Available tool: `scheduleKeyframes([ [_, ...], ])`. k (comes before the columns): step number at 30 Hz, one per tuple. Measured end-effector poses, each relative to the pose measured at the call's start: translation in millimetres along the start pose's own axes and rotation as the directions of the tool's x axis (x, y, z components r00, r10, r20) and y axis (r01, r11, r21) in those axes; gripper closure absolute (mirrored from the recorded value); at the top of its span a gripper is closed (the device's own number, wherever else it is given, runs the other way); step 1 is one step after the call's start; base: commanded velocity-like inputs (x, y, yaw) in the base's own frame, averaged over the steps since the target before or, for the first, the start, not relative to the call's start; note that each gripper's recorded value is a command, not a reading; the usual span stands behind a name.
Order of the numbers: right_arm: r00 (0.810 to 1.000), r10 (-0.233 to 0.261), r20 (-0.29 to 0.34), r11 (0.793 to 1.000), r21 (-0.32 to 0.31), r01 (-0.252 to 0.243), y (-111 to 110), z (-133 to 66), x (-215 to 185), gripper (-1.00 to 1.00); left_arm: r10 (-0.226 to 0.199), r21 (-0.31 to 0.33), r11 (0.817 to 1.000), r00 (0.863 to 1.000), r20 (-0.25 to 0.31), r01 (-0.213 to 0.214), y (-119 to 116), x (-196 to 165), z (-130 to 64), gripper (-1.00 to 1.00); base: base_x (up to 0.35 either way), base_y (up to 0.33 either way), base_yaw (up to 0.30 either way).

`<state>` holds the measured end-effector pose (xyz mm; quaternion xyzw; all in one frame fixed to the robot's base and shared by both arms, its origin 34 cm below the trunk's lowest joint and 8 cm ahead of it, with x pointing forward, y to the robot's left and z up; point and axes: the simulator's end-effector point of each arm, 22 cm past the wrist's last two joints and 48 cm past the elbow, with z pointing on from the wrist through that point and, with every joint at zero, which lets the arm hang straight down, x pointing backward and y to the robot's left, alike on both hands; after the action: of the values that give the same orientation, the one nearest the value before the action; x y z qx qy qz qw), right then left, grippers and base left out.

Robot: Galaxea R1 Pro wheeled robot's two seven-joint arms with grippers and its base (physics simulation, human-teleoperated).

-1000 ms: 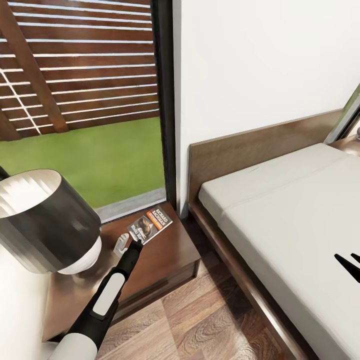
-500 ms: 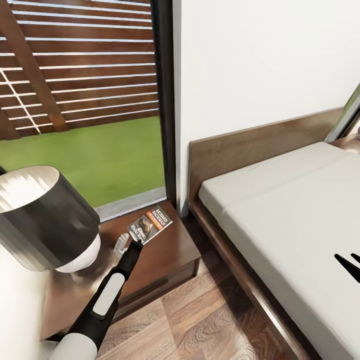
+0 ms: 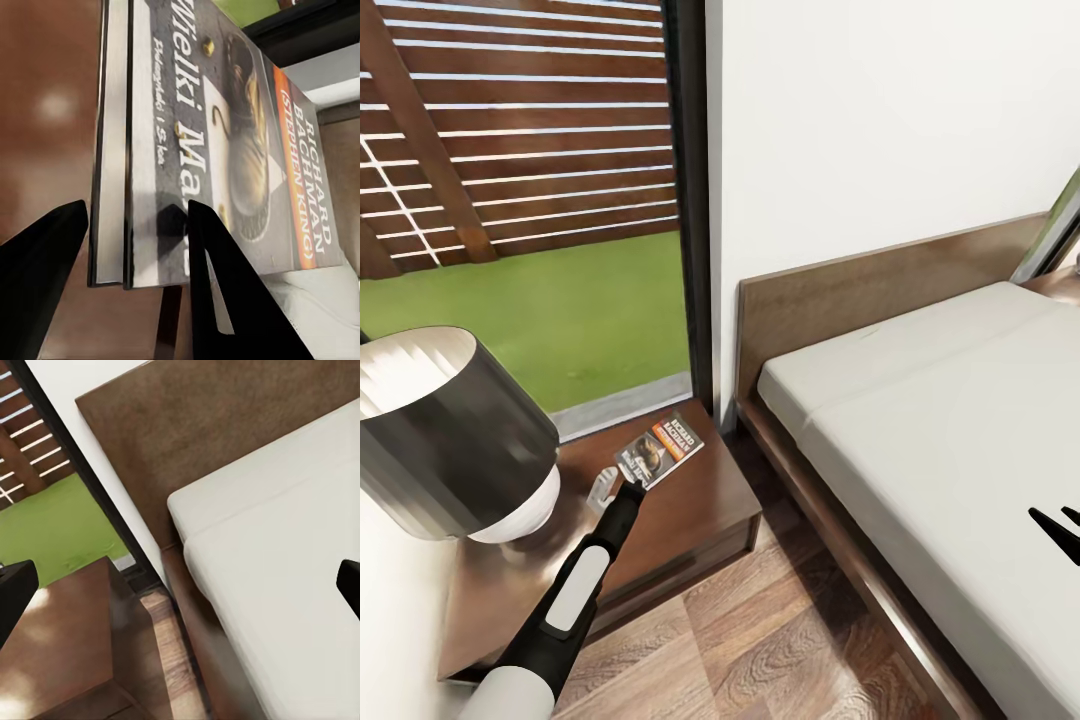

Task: In the bedroom, move the book from the bed onto either nightstand, and place the two sandals side by side next to the bed.

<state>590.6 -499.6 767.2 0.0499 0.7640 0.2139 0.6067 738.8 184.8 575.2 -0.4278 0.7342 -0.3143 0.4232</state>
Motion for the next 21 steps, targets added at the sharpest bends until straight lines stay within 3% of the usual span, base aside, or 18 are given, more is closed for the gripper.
scheduleKeyframes([
  [11, 1.0, 0.0, 0.0, 1.0, 0.0, 0.0, -0.1, -0.1, 0.0, -1.0, -0.031, -0.04, 0.999, 0.999, 0.044, 0.033, 15.2, -20.8, -0.9, 1.0, 0.0, 0.0, 0.0],
  [21, 1.0, 0.0, 0.0, 1.0, 0.0, 0.0, 0.0, -0.2, 0.2, -1.0, -0.036, -0.043, 0.998, 0.998, 0.05, 0.038, 17.0, -23.7, -1.1, 1.0, 0.0, 0.0, 0.0],
])
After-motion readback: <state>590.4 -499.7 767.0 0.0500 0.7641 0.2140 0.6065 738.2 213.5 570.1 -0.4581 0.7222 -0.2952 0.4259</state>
